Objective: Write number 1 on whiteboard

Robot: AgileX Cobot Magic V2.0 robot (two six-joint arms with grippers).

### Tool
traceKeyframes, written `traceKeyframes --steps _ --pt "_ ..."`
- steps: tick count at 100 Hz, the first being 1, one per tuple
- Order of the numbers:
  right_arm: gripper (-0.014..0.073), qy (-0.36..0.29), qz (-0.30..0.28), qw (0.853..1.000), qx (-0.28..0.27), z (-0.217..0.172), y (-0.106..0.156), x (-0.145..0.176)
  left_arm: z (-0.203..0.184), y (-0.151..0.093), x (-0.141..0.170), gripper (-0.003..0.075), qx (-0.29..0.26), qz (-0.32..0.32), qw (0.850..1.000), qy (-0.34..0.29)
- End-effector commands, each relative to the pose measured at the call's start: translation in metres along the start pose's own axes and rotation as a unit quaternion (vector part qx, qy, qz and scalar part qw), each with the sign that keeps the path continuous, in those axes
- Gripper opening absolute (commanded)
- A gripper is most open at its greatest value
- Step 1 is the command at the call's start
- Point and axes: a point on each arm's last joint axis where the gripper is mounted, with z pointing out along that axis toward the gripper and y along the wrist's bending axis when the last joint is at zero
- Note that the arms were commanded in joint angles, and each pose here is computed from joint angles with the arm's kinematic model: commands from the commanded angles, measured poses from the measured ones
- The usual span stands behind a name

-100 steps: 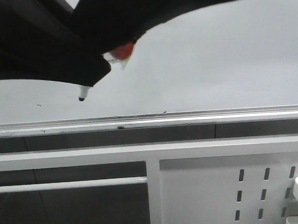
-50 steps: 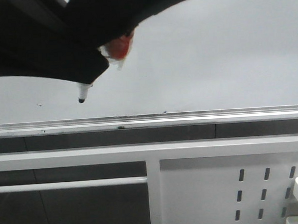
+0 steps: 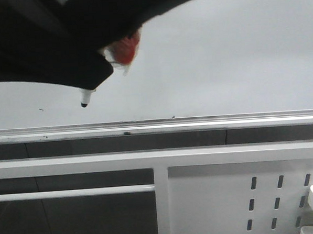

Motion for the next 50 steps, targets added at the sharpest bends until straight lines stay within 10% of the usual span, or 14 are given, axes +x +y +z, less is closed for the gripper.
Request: traceKeyframes --steps 1,24,50 --pt "0.0447 -0.046 0.023 0.999 0.017 -0.0090 -0.0033 -0.0180 -0.0072 0.0055 -0.0105 -0.0020 -0.011 0.012 0.999 -0.027" --pt "0.0453 -0.062 0.044 0.997 0.012 -0.0131 -0.0014 -0.0214 -0.0071 0.0059 -0.0065 -0.0020 -0.013 0.011 1.000 -0.005" --pt "0.0258 -0.053 0.046 0.997 -0.010 -0.0134 0.0028 -0.0201 -0.0071 0.0059 -0.0064 -0.0020 -0.013 0.011 1.000 -0.005"
